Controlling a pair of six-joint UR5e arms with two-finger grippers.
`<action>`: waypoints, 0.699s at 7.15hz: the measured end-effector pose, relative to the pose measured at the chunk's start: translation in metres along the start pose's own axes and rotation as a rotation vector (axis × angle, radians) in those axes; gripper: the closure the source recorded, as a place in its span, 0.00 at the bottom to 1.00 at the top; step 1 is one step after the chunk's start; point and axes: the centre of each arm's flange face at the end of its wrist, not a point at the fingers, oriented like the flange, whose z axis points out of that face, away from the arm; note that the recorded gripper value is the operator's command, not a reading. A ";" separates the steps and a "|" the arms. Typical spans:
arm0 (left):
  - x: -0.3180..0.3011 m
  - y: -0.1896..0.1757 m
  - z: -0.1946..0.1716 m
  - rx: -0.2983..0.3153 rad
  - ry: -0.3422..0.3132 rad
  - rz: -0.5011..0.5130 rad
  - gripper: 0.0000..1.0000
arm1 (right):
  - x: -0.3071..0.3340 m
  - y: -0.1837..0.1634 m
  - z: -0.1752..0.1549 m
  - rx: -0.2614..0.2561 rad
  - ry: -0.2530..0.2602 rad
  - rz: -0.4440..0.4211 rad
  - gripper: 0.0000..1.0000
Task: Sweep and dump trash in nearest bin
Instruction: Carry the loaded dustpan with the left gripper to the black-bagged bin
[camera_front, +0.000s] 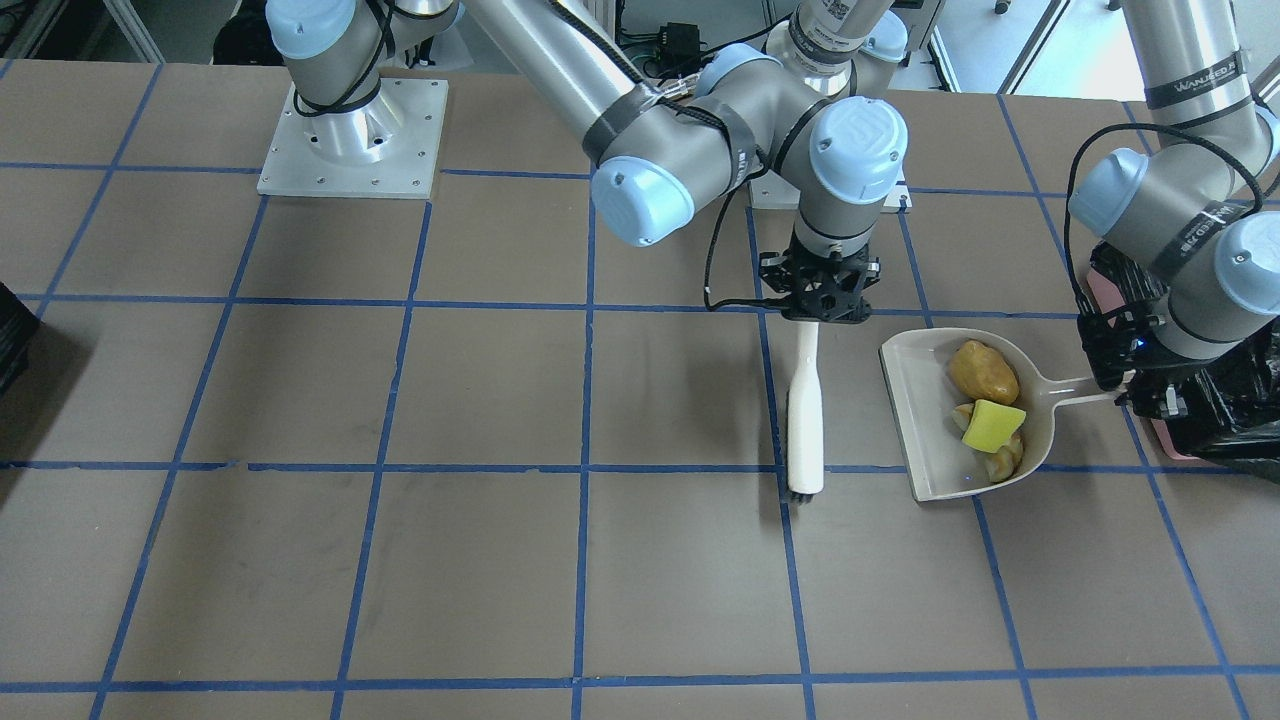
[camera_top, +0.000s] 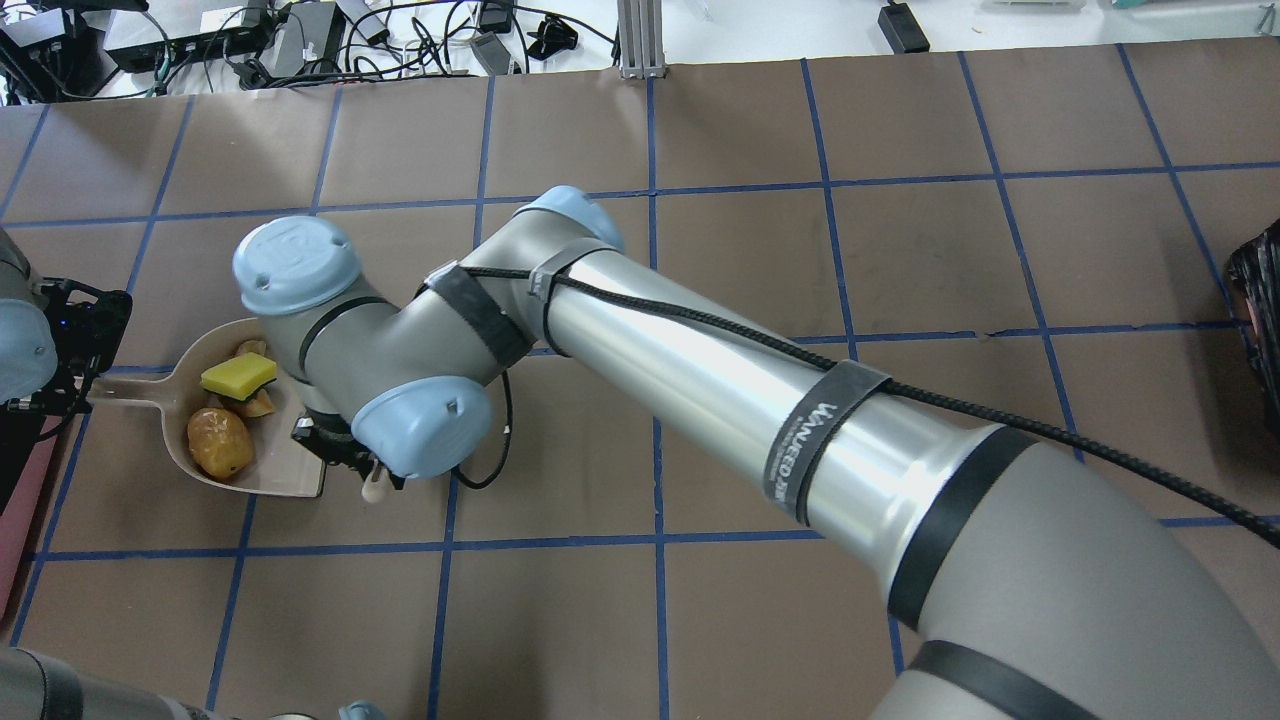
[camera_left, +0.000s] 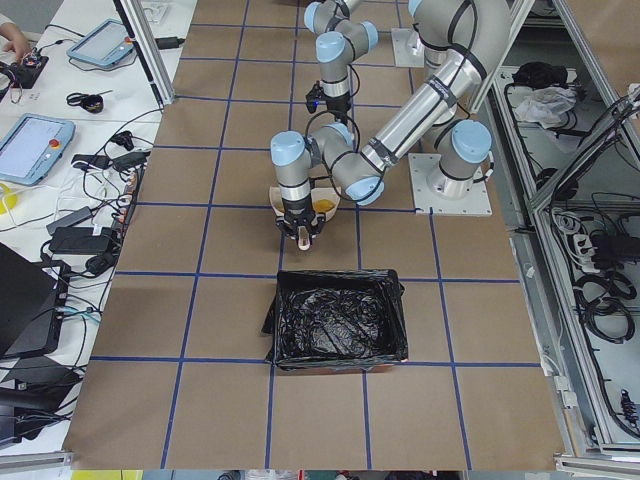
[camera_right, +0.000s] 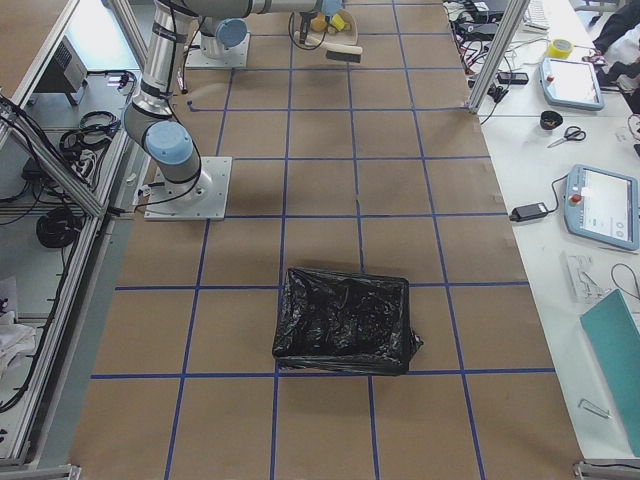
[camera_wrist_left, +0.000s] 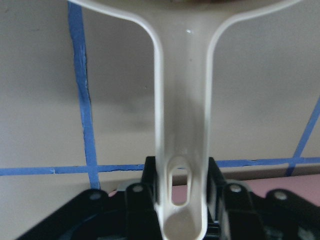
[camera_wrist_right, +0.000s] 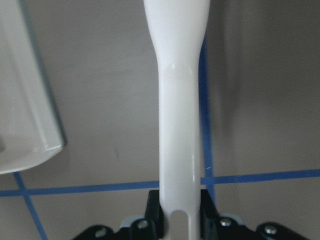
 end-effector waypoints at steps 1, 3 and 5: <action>-0.003 0.007 -0.006 -0.003 -0.007 -0.001 1.00 | 0.049 -0.033 -0.012 0.017 0.048 0.035 1.00; -0.015 0.030 -0.031 0.008 -0.004 0.005 1.00 | 0.140 -0.058 -0.052 0.043 0.064 0.001 1.00; -0.025 0.057 -0.064 0.023 -0.021 -0.008 1.00 | 0.198 -0.024 -0.055 0.063 0.050 -0.062 1.00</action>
